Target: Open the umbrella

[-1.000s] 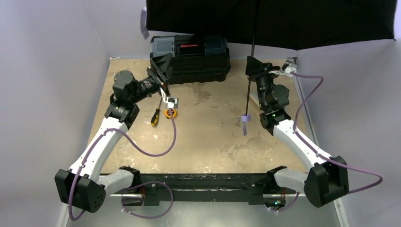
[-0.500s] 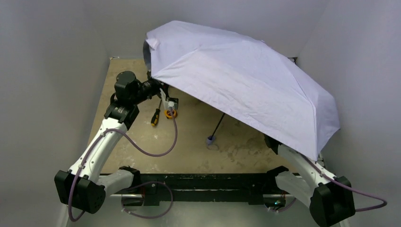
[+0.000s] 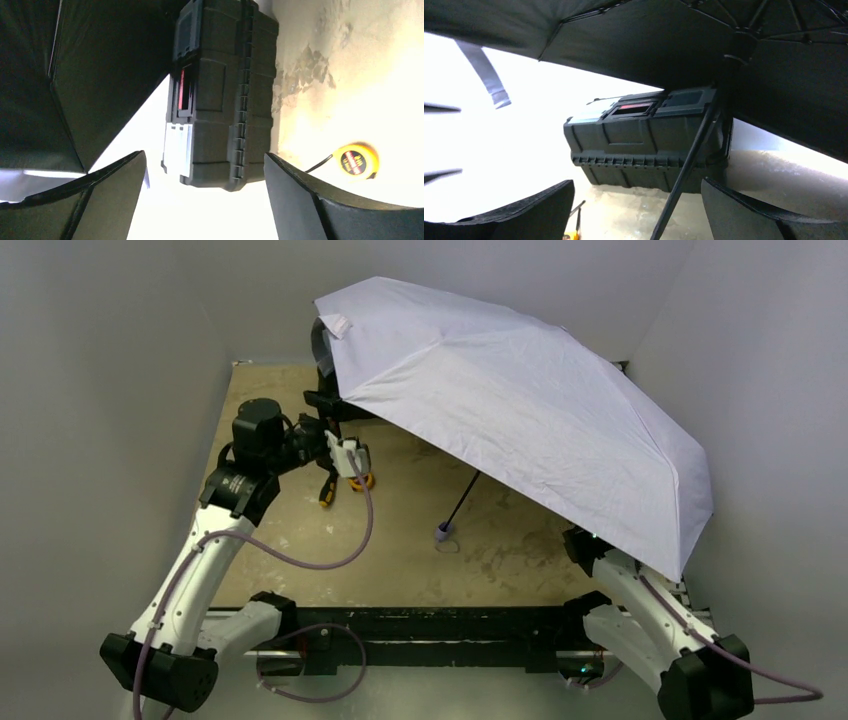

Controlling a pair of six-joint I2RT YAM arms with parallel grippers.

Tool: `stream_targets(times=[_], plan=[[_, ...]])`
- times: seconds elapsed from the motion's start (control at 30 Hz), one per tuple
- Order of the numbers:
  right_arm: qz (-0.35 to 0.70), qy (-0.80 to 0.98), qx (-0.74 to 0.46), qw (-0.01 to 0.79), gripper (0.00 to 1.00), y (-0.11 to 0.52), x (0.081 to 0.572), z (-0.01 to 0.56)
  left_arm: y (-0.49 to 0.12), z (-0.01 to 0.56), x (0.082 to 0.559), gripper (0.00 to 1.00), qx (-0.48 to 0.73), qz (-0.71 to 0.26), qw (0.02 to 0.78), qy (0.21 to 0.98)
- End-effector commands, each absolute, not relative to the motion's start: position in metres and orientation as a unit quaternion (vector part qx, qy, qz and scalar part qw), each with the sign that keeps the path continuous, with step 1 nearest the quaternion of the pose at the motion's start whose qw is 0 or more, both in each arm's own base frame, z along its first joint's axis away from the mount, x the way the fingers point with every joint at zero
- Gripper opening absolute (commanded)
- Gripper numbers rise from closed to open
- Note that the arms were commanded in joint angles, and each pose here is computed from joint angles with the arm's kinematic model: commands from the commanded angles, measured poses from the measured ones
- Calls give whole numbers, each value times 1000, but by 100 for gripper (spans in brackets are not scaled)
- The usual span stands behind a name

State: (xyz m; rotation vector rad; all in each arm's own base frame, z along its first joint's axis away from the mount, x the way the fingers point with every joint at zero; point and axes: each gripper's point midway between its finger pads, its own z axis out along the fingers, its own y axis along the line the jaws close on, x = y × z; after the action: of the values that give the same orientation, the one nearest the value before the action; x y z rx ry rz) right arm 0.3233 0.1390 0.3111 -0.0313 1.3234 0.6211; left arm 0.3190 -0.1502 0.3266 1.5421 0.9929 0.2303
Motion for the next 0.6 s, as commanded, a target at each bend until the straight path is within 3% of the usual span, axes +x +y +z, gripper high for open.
stream_targets(times=[0.0,0.2,0.27,0.37,0.57], plan=[[286,599,-97,741,99,150,296,309,-133,349,311,89,524,-3,607,597],[261,621,-178,717,99,154,271,290,-111,348,308,94,350,-89,601,713],[240,638,-216,699,99,154,265,281,-97,343,311,99,269,-132,576,761],[196,671,-262,665,99,146,258,262,-73,335,311,100,160,-162,527,819],[87,683,-350,635,99,119,244,237,-39,291,291,100,115,-123,425,889]])
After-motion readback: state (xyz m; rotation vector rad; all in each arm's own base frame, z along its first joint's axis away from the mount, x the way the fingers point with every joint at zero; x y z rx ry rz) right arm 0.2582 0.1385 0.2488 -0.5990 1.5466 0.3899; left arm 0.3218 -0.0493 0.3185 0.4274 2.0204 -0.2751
